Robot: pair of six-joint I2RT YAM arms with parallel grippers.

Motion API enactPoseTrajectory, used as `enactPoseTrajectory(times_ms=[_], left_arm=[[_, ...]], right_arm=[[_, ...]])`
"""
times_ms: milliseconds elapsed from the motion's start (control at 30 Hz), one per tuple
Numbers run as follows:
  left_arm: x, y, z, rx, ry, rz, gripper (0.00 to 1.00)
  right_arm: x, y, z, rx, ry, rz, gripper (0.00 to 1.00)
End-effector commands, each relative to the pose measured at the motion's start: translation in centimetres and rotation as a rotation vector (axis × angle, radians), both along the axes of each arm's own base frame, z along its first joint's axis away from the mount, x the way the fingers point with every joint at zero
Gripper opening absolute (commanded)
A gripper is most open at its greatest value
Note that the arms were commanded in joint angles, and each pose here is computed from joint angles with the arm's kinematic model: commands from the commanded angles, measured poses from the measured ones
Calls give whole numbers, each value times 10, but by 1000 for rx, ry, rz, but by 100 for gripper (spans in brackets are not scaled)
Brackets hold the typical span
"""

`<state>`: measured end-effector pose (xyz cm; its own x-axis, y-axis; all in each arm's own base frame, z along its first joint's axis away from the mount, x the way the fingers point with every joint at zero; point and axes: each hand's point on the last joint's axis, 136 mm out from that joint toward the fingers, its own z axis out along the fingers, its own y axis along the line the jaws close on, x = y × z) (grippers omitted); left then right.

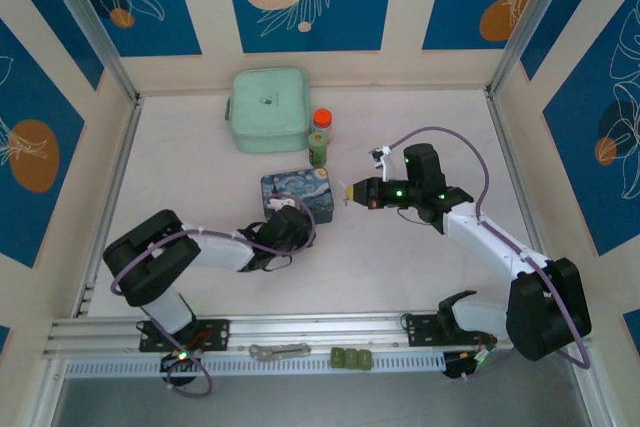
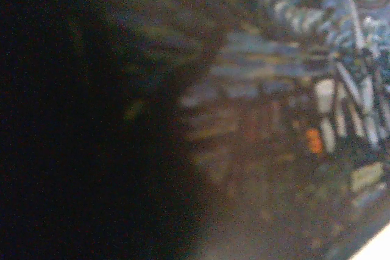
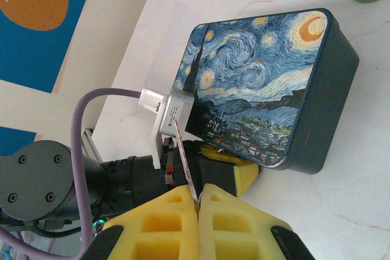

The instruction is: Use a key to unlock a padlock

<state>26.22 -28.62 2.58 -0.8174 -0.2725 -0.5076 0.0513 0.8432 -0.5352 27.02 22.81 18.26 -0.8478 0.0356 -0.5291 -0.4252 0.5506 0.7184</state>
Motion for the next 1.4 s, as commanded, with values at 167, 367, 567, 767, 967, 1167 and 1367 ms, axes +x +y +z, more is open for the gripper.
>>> enactPoseTrajectory(times_ms=[167, 367, 567, 767, 967, 1167, 1367], left_arm=[[-2, -24, 21, -99, -5, -58, 0], [4, -40, 51, -202, -37, -81, 0], [13, -53, 77, -372, -29, -84, 0], [24, -61, 102, -528, -26, -102, 0], [30, -67, 120, -604, -21, -118, 0], [36, -78, 128, -718, 4, -118, 0], [40, -85, 124, -784, 31, -110, 0]], right_arm=[[-15, -3, -21, -19, 59, 0, 0], [-19, -8, -29, 17, 116, -11, 0], [-25, -15, -29, 101, 165, 0, 0], [-37, -24, -29, 164, 172, 0, 0], [-53, -24, -27, 234, 187, 46, 0], [-59, -21, -41, 269, 239, 70, 0], [-54, -17, -52, 278, 272, 85, 0]])
